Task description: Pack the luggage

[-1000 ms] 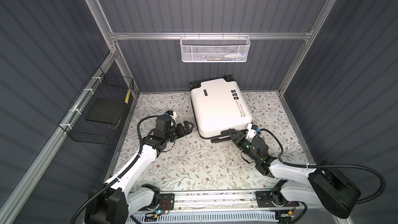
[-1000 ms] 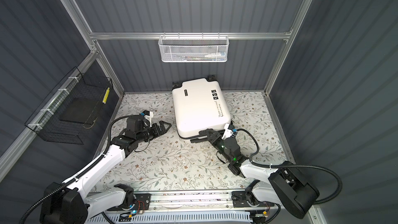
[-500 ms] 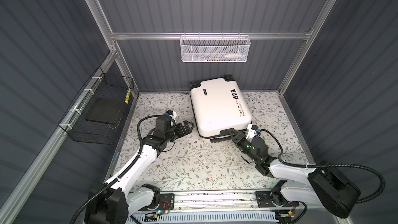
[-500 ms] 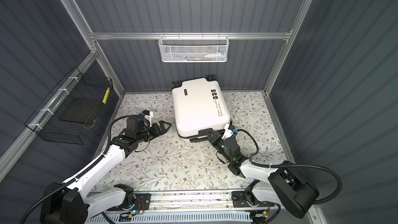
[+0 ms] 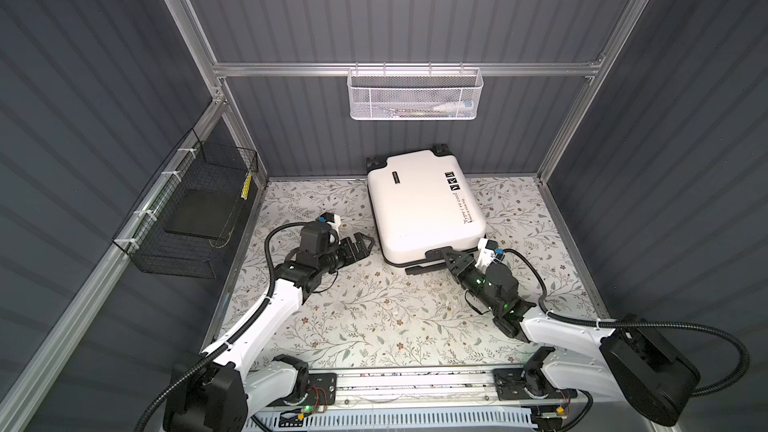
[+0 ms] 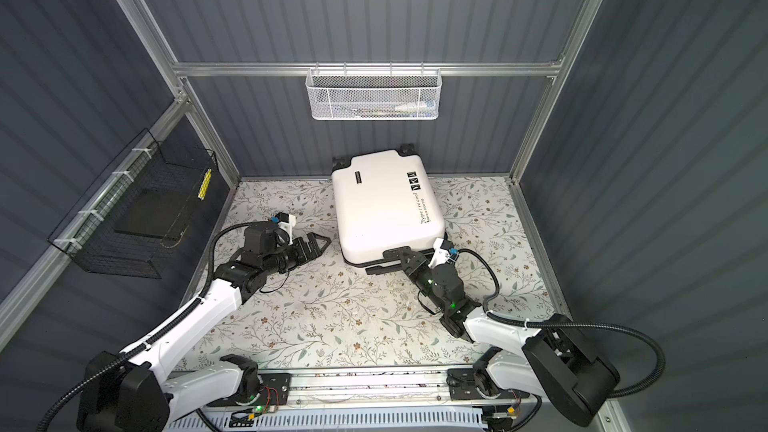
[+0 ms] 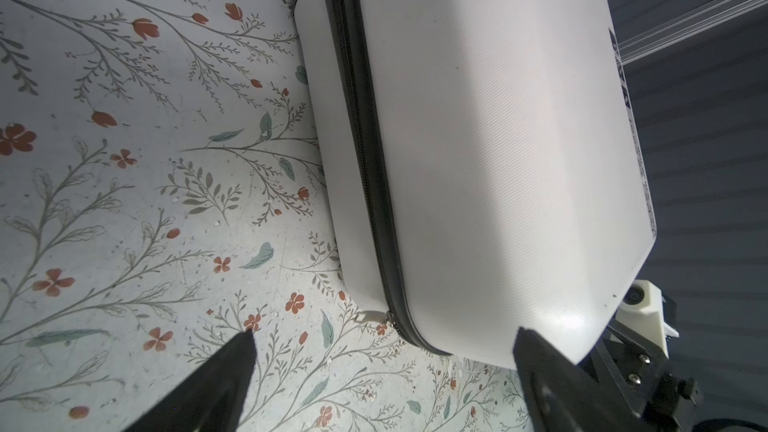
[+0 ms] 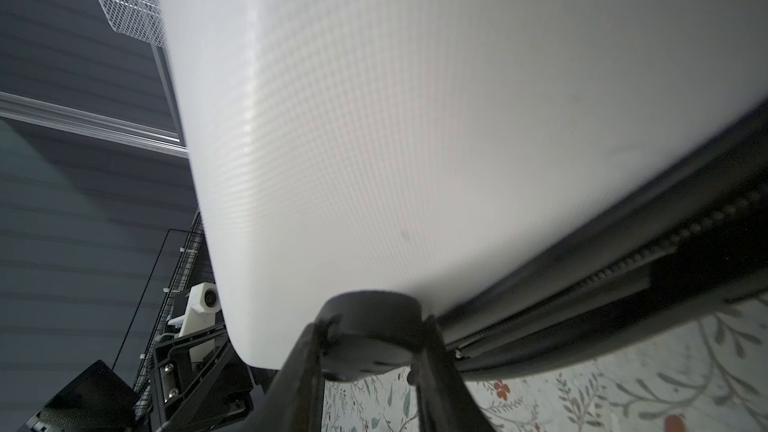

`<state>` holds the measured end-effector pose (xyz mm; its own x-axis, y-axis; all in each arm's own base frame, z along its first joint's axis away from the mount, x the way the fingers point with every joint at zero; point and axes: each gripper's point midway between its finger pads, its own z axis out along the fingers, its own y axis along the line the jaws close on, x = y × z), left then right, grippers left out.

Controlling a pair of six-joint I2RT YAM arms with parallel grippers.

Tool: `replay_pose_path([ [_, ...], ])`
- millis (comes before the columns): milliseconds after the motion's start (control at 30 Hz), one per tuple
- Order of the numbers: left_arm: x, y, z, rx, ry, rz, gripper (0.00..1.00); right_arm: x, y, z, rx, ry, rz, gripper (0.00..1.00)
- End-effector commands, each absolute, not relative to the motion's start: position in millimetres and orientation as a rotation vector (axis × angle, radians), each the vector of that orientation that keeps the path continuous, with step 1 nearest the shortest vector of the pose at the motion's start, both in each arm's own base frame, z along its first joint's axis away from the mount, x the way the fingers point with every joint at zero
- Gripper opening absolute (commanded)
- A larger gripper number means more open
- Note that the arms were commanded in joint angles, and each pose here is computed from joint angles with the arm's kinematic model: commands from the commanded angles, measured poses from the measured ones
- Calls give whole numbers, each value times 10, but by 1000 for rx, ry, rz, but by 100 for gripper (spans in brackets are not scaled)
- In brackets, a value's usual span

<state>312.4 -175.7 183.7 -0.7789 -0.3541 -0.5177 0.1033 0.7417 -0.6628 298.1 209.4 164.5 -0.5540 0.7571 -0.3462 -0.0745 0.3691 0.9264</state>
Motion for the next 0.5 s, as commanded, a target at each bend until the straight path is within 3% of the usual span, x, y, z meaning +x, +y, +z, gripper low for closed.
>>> replay_pose_path([
  [0,3071,-1799,1837,-161,2300,-945,100,3049,2117,2324,507,1600,1362,14],
  [467,2765,-1800,1229,-71,2382,-868,100,3060,2157,2406,492,1592,1381,13],
])
